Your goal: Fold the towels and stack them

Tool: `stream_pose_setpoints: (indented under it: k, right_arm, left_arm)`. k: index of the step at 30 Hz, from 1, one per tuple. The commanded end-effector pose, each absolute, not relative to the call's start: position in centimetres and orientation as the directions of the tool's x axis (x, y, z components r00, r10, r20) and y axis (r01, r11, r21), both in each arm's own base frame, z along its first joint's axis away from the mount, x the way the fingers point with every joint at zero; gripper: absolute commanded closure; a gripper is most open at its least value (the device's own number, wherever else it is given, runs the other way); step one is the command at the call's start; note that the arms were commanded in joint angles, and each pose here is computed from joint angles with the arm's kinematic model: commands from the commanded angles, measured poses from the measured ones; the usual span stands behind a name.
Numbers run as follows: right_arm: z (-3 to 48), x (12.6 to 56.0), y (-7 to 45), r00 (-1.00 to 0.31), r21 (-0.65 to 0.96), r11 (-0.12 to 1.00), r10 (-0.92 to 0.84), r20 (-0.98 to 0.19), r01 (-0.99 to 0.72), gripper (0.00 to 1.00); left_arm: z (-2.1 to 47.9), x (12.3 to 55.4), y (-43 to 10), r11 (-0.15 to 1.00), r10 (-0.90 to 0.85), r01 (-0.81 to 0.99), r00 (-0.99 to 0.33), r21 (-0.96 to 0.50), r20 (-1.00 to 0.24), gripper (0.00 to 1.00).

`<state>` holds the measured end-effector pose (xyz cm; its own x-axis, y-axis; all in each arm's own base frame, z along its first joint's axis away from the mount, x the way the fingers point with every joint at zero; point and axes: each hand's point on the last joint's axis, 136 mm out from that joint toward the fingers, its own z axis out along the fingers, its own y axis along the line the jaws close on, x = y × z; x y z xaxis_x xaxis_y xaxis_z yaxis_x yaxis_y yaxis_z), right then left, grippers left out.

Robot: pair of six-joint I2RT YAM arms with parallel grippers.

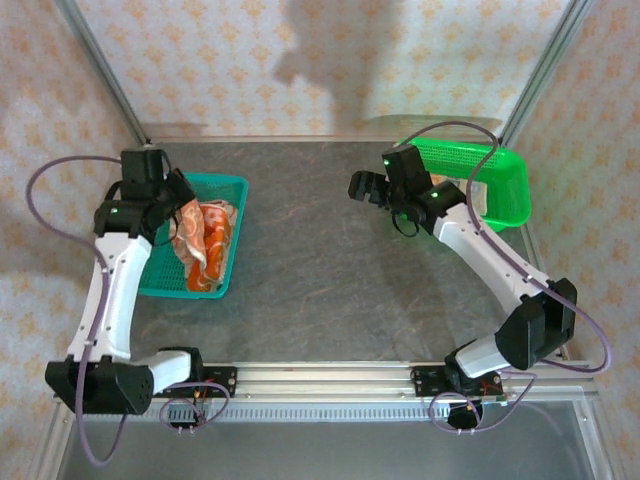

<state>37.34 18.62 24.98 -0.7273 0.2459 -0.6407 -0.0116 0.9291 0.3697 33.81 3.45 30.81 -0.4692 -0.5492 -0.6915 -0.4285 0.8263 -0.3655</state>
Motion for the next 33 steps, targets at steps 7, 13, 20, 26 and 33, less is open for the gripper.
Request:
stream_pose_setpoints:
  k: [7,13,20,26,33]
  right_arm:
    - [26.3,36.8,18.5,-0.693,0.408,0.913,0.289,-0.66,-0.009,0.01]
    - [25.8,35.9,17.9,-0.693,0.413,0.911,0.299,-0.656,0.002,0.01]
    - [25.1,35.3,17.3,-0.693,0.413,0.91,0.315,-0.649,0.026,0.01]
    - [25.5,34.6,14.5,-0.642,0.36,0.925,0.348,-0.683,0.118,0.01]
    - [26.8,33.3,11.2,-0.577,0.281,0.94,0.341,-0.742,0.195,0.01]
  left_arm:
    - [40.6,32.1,-1.1,0.85,-0.526,-0.276,-0.409,-0.448,-0.745,1.0]
    - [46.7,32.7,-5.5,0.84,-0.535,-0.126,-0.36,-0.528,-0.765,1.0]
    - [52.7,34.1,-11.2,0.831,-0.51,0.048,-0.333,-0.554,-0.793,1.0]
    - [52.7,35.9,-17.6,0.815,-0.467,0.154,-0.395,-0.558,-0.791,1.0]
    - [50.1,36.8,-25.9,0.767,-0.408,0.271,-0.493,-0.582,-0.768,1.0]
